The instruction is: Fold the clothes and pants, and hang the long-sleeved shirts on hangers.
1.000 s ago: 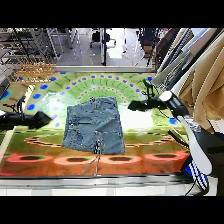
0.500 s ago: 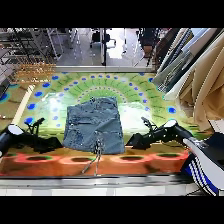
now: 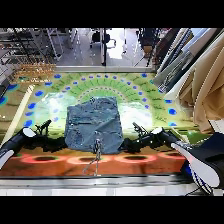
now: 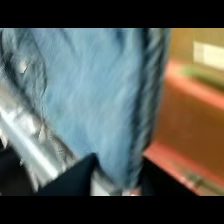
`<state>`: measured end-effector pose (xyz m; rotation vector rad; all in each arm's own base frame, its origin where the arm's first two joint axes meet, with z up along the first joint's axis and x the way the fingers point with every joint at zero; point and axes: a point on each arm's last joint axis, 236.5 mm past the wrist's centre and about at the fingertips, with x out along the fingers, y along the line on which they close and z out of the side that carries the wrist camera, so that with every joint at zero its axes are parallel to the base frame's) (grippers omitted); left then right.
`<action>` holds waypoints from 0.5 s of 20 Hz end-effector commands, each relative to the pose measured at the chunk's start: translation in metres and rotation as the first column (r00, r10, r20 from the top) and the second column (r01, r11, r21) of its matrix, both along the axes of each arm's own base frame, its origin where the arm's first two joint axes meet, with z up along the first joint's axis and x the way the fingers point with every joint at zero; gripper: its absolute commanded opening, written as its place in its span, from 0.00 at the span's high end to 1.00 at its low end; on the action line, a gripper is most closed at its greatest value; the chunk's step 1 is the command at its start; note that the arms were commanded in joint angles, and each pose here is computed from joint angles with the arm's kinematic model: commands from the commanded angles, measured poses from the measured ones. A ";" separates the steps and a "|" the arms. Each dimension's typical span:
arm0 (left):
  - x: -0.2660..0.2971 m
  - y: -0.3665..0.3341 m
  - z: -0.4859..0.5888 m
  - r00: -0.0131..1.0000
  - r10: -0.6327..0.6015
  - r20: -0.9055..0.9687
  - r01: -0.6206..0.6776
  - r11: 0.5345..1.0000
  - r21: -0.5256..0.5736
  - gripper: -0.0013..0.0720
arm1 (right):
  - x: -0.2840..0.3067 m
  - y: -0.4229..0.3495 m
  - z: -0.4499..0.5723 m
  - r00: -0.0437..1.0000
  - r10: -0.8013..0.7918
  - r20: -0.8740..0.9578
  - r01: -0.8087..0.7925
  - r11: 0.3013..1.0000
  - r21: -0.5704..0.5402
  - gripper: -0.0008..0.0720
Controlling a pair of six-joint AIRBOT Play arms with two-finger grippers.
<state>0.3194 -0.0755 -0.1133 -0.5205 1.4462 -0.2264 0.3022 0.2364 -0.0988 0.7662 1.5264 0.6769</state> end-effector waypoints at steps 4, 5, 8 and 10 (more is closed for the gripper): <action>0.019 0.000 0.014 0.999 0.013 0.050 -0.013 1.000 -0.009 0.97 | 0.011 0.027 0.056 0.992 0.064 0.112 -0.075 0.992 0.099 0.91; 0.018 -0.004 0.030 0.997 -0.035 0.070 0.037 0.999 -0.020 0.97 | 0.006 0.028 0.074 0.983 0.101 0.152 -0.117 0.988 0.103 0.91; 0.016 -0.020 0.113 0.955 -0.195 0.225 0.208 0.977 -0.037 0.97 | -0.024 0.021 0.145 0.928 0.230 0.292 -0.262 0.962 0.076 0.92; 0.010 -0.038 0.202 0.875 -0.260 0.408 0.304 0.951 -0.046 0.97 | -0.049 0.008 0.199 0.871 0.295 0.393 -0.318 0.948 -0.005 0.92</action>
